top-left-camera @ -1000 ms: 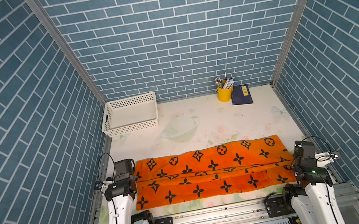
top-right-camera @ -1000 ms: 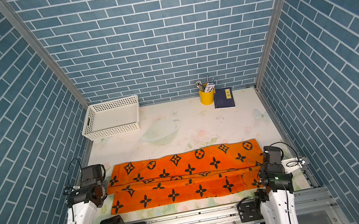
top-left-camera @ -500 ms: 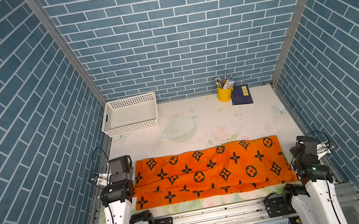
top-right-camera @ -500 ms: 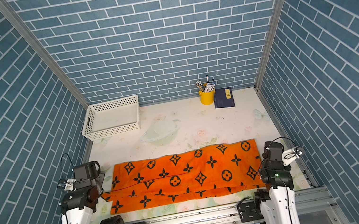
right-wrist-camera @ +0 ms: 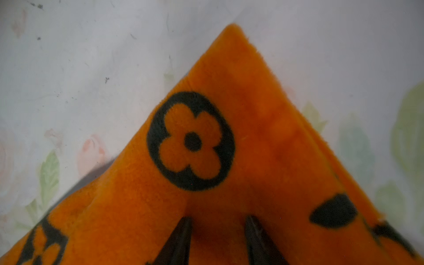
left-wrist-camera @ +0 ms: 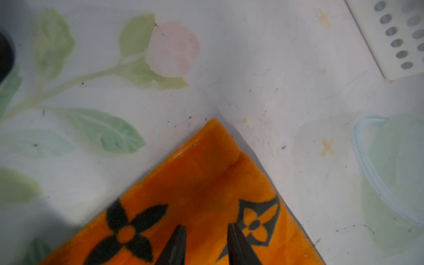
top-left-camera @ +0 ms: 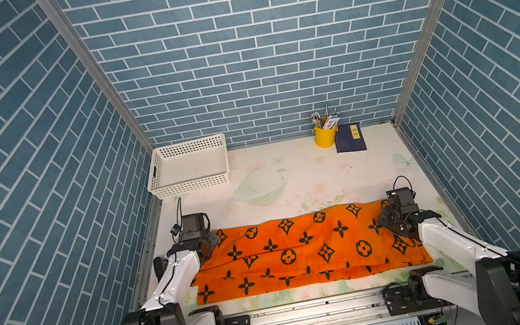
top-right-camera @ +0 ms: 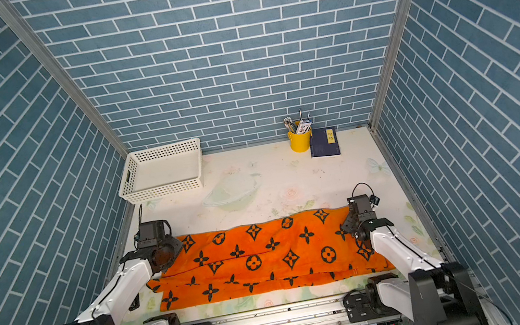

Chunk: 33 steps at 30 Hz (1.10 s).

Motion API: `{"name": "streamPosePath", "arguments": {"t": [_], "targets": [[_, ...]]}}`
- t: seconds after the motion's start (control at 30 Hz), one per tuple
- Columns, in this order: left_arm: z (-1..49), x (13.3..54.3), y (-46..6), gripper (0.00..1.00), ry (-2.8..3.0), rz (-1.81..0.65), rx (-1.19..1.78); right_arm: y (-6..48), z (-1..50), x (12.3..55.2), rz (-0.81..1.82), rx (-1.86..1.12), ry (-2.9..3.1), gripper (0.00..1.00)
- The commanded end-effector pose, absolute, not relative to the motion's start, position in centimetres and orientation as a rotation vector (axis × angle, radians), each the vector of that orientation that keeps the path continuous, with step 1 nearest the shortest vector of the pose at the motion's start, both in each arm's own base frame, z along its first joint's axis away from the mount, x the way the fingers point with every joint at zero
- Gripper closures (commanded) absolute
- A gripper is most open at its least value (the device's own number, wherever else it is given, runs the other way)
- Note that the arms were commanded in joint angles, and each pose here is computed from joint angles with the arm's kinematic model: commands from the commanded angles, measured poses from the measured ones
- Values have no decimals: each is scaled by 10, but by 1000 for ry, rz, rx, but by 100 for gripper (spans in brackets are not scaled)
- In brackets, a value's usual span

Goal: Roll up the pillowcase
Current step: Move the pillowcase to the center of the board.

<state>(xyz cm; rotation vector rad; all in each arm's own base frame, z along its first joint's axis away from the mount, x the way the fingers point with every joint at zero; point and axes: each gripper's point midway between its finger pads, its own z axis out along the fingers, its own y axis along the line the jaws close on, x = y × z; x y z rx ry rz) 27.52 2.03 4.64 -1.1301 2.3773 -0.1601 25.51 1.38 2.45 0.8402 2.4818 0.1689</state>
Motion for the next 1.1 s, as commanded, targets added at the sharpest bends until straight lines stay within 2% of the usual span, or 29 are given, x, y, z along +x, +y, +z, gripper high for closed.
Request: {"name": "streamPosePath", "arguments": {"t": [0.0, 0.23, 0.53, 0.6, 0.7, 0.8, 0.93, 1.07], "targets": [[39, 293, 16, 66, 2375, -195, -1088, 23, 21, 279, 206, 751, 2476, 60], [10, 326, 11, 71, 2420, -214, -1113, 26, 16, 346, 137, 656, 2514, 62], [38, 404, 3, 71, 2339, -253, -1040, 5, 11, 452, 112, 624, 2505, 61], [45, 413, 4, 68, 2327, -250, -1022, 7, 18, 466, 126, 604, 2496, 58], [63, 417, -2, 63, 2326, -257, -969, 15, 37, 470, 171, 568, 2465, 55], [85, 408, -13, 60, 2325, -262, -897, 29, 58, 458, 187, 511, 2438, 54], [94, 392, -44, 62, 2371, -340, -769, 57, 72, 428, 258, 434, 2444, 56], [79, 388, -68, 64, 2431, -375, -655, 100, 69, 395, 312, 333, 2482, 57]]}}
